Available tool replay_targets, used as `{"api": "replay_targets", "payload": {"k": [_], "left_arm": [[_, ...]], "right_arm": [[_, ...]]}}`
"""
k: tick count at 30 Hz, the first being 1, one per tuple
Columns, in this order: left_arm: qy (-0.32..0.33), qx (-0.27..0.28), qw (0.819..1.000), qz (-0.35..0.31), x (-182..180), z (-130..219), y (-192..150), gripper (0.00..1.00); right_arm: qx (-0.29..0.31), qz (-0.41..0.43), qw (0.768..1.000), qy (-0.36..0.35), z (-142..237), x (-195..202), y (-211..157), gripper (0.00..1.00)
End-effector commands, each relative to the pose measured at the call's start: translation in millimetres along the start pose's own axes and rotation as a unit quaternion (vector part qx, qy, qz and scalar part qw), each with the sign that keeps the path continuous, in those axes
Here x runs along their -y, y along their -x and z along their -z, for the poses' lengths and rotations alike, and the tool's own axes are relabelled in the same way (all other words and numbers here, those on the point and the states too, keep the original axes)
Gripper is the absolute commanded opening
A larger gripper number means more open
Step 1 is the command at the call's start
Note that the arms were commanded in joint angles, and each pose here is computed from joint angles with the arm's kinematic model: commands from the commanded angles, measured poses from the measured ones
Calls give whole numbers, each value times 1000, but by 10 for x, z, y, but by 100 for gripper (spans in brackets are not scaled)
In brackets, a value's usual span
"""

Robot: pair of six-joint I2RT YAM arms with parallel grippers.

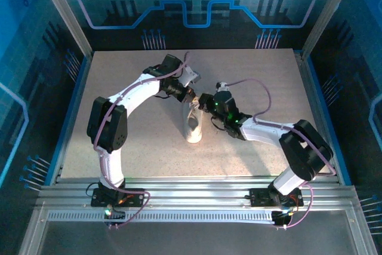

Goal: Tie the shoes

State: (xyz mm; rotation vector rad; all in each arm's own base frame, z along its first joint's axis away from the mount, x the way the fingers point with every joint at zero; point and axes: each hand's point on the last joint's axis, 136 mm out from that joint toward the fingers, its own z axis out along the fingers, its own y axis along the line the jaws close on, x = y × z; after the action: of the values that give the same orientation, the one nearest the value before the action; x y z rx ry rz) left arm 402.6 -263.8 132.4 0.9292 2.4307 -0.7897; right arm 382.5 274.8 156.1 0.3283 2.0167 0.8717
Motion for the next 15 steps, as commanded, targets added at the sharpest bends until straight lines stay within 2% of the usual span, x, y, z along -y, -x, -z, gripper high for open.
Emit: {"api": "replay_targets", "payload": {"k": [1,7,15], "left_arm": [[-13,19,1000,7,87,138,49,0],[-14,25,999,13,103,175,32,0],[-11,33,999,34,56,210,36,0]], "right_arm": [[50,-6,999,-9,-31,13,56,0],[68,-6,998,-16,-53,74,29,0],[119,-23,992,-13,14,108,183,0]]}}
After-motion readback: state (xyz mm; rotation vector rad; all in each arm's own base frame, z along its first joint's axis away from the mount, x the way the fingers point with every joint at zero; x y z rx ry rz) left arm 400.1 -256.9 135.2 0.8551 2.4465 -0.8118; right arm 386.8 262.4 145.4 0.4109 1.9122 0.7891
